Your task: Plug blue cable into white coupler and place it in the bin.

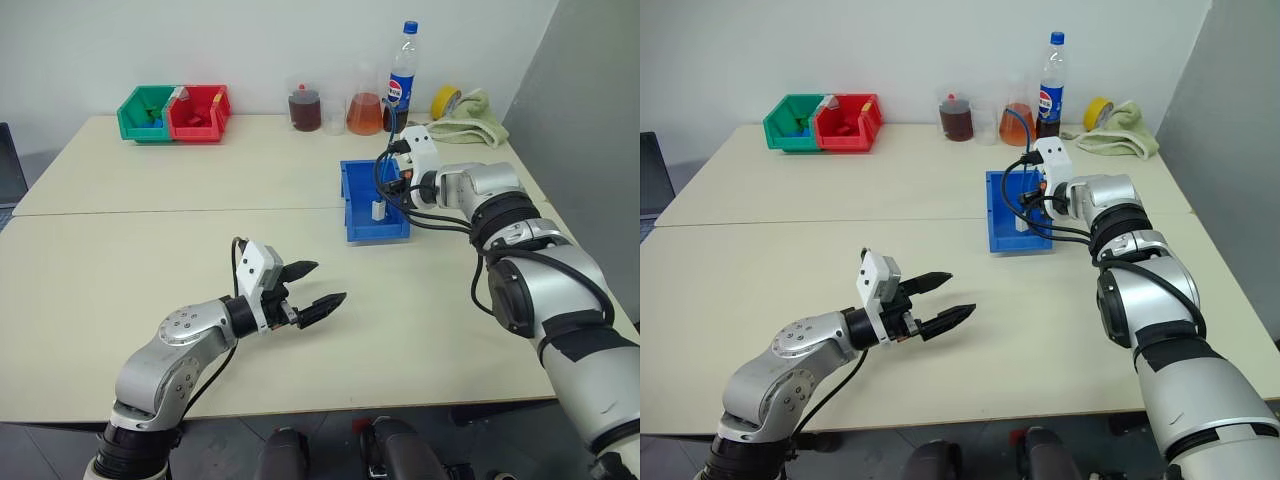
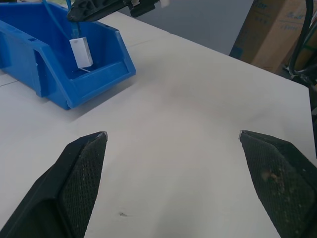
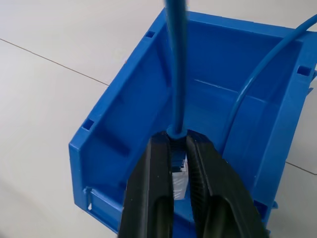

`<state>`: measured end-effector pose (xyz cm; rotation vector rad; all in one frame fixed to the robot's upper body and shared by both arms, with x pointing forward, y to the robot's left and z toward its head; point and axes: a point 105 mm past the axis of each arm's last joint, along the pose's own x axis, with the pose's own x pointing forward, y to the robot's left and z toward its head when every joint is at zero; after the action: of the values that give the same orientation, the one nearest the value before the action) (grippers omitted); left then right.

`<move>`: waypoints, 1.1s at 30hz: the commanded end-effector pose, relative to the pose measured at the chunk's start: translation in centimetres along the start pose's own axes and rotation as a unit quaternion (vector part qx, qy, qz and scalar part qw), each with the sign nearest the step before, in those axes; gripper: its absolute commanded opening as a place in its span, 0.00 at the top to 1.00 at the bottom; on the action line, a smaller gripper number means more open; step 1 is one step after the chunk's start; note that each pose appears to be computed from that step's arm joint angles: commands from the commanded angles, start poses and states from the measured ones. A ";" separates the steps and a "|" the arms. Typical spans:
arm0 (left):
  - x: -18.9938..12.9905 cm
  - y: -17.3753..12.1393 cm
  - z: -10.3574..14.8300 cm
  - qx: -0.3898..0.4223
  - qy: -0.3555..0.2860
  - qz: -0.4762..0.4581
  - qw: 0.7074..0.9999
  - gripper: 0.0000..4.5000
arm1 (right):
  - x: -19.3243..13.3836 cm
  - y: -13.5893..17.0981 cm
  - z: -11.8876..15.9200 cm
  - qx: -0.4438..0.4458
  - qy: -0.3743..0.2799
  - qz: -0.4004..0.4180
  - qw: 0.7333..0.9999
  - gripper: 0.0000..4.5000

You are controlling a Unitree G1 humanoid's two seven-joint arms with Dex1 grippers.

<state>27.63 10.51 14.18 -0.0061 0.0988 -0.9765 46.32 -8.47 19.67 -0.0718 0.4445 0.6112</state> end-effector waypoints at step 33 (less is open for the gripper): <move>0.6 0.0 1.8 0.039 -0.016 -0.012 0.999 0.00 | -2.5 -0.2 7.5 0.008 -0.152 -0.023 0.988 0.00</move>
<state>28.39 10.40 15.02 0.0318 0.0734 -0.9799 47.67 -8.96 23.76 0.0209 0.2610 0.5185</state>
